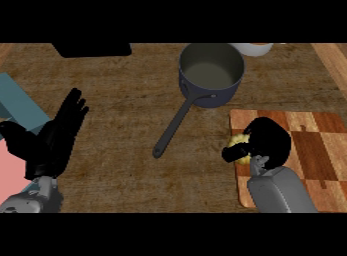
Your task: Pick the squash from the cutting board and place it in the pot
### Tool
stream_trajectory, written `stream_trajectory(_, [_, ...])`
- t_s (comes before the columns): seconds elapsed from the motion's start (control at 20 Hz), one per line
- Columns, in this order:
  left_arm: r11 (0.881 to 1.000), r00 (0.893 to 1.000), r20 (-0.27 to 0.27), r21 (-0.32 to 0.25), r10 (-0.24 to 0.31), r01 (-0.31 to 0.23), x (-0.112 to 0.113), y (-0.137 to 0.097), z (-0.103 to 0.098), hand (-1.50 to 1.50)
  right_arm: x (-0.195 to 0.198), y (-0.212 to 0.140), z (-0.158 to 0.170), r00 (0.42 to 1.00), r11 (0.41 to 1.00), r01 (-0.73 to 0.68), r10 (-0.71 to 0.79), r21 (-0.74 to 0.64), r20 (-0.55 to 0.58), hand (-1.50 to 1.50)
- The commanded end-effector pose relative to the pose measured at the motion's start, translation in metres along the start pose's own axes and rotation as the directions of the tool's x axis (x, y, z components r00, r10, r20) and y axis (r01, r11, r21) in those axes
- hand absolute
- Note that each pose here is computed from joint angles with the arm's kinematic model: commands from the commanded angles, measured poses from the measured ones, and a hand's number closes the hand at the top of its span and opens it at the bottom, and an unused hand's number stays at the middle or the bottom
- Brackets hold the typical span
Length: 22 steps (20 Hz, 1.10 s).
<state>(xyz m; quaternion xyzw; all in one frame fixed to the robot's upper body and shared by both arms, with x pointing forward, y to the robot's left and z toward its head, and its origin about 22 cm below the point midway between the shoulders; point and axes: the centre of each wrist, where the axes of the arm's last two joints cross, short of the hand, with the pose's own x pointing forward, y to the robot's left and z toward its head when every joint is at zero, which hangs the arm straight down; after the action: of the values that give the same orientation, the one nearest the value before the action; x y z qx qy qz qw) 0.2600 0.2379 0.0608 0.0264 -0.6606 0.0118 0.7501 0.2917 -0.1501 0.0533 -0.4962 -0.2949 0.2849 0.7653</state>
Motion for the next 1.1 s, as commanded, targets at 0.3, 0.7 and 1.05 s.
stream_trajectory(0.3, [1.000, 1.000, -0.006, -0.002, -0.009, 0.009, -0.004, -0.002, -0.001, 0.00, 0.010, -0.026, 0.092, 0.978, 0.910, 0.174, -0.205, -0.375, -0.043, 1.50])
stream_trajectory(0.7, [0.999, 1.000, 0.022, -0.044, 0.002, -0.001, -0.002, -0.013, -0.002, 0.00, 0.029, -0.077, 0.151, 0.974, 0.750, 0.226, -0.176, -0.622, 0.142, 1.50])
stream_trajectory(1.05, [0.996, 1.000, 0.018, -0.085, -0.010, 0.012, 0.003, -0.011, -0.003, 0.00, 0.055, -0.112, 0.157, 0.958, 0.686, 0.288, -0.212, -0.668, 0.194, 1.50])
